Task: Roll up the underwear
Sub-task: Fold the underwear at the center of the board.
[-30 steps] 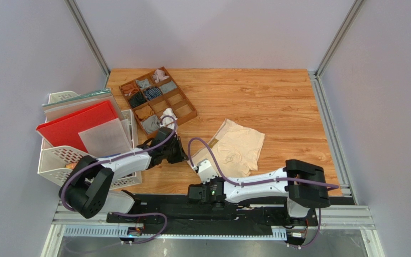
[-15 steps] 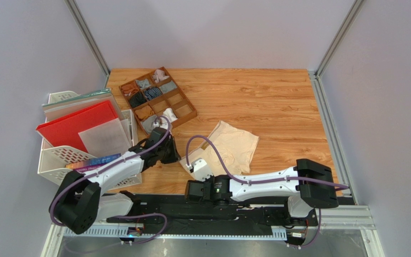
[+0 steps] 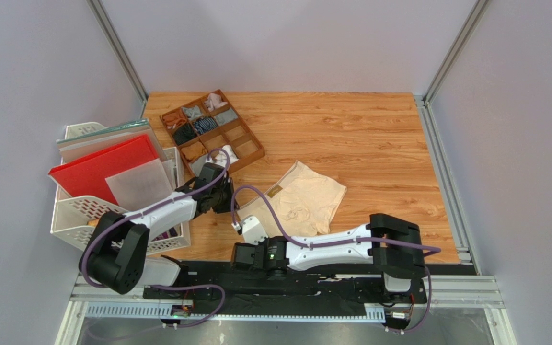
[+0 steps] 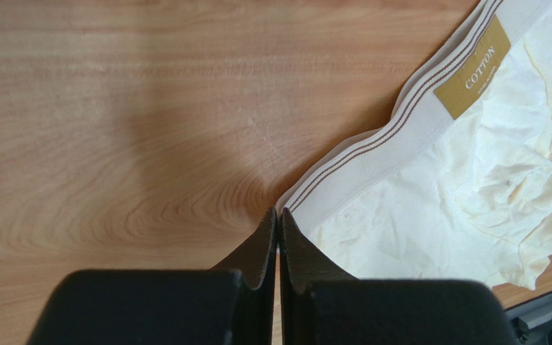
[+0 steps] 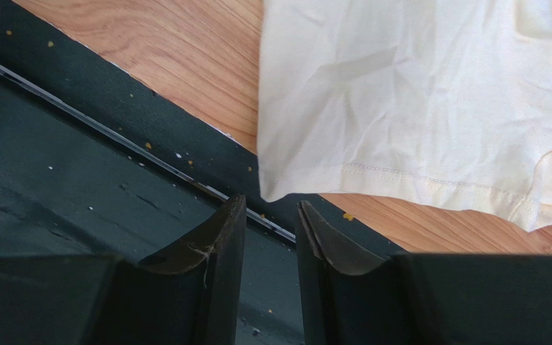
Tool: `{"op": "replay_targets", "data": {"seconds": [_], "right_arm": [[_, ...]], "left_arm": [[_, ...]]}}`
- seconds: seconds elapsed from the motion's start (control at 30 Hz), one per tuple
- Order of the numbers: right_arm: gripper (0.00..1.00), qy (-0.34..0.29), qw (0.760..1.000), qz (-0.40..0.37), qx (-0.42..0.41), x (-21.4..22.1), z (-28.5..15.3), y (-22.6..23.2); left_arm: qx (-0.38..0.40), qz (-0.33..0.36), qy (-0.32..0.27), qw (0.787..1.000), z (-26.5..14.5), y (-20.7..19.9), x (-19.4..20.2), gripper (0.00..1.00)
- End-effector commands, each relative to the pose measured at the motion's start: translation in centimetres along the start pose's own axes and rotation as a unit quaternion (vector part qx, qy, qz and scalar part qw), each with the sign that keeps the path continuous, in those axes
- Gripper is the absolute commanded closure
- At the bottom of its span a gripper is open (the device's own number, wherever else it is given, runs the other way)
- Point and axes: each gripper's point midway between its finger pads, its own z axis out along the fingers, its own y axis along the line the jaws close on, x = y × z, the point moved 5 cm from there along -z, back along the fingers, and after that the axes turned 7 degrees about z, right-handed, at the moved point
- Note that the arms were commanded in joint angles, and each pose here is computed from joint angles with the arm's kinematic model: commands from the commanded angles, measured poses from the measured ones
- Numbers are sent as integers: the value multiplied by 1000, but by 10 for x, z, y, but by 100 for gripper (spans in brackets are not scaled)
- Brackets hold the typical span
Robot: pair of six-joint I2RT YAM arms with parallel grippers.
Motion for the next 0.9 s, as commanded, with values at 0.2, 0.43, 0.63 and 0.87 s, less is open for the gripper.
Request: {"op": "replay_targets", "data": {"seconds": [0.2,0.43,0.63,0.87], "right_arm": [[63,-38,999,-14,13,-21,11,16],[67,-57,998,-31,14,-32,13,21],[70,-51,998,-28,12,-33,21,17],[72,-54,998,-23,-18,-34,21,20]], "left_arm": [[41,20,-23,999,14,-12,-39,100],[50,19,-14,998,19,-13,-39,100],[52,19,-13,998,19,-14,-39,100],[49,21,-13,998,18,-14,-40,100]]}}
